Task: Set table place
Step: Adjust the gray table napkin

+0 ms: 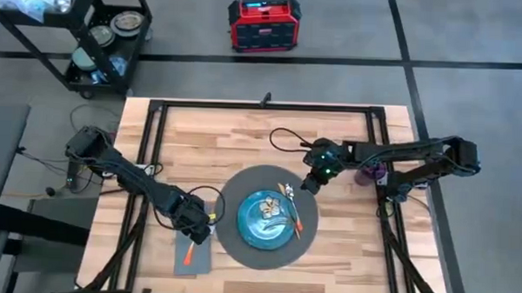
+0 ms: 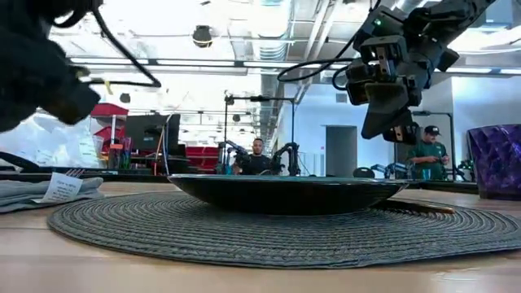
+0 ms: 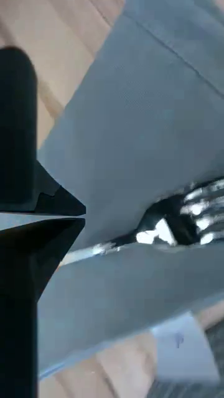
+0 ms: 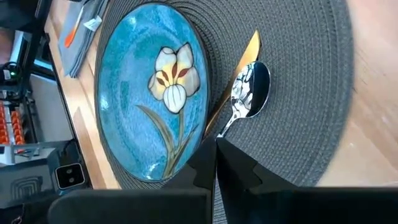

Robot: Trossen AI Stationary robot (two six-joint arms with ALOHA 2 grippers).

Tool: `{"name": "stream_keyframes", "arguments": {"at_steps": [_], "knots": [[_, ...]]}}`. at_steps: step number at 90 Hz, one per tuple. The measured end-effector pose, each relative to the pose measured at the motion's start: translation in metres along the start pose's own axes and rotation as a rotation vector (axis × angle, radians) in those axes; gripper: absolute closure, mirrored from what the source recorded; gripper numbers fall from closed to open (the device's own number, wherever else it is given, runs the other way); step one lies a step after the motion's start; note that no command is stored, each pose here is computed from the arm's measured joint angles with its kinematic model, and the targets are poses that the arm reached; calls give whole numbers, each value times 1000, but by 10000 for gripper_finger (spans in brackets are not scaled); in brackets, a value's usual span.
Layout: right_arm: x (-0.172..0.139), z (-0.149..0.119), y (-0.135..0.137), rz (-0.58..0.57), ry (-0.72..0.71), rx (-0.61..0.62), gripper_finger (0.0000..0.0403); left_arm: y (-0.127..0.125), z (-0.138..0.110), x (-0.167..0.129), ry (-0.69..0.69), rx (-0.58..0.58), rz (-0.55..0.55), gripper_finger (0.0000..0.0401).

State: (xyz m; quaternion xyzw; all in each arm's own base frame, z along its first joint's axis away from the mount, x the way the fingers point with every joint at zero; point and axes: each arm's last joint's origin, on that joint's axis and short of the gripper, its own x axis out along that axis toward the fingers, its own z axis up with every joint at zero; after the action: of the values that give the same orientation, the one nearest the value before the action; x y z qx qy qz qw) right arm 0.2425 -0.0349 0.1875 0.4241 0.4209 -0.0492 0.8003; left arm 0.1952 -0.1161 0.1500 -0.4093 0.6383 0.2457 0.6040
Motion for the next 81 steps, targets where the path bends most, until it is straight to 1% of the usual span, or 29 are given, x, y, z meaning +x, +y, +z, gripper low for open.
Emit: {"name": "stream_keyframes", "arguments": {"at_steps": [13, 24, 46, 59, 81], "knots": [[0, 0, 0, 0, 0, 5, 403, 6, 4, 8, 13, -16, -34, 401], [0, 0, 0, 1, -1, 7, 403, 7, 12, 9, 8, -10, -62, 401], [0, 0, 0, 0, -5, 11, 403, 10, 32, 6, -35, 0, -63, 401], [0, 0, 0, 0, -5, 11, 403, 16, 44, 4, -52, -5, -32, 401], [0, 0, 0, 0, -5, 10, 403, 26, 70, -1, -82, 5, -35, 401]]}}
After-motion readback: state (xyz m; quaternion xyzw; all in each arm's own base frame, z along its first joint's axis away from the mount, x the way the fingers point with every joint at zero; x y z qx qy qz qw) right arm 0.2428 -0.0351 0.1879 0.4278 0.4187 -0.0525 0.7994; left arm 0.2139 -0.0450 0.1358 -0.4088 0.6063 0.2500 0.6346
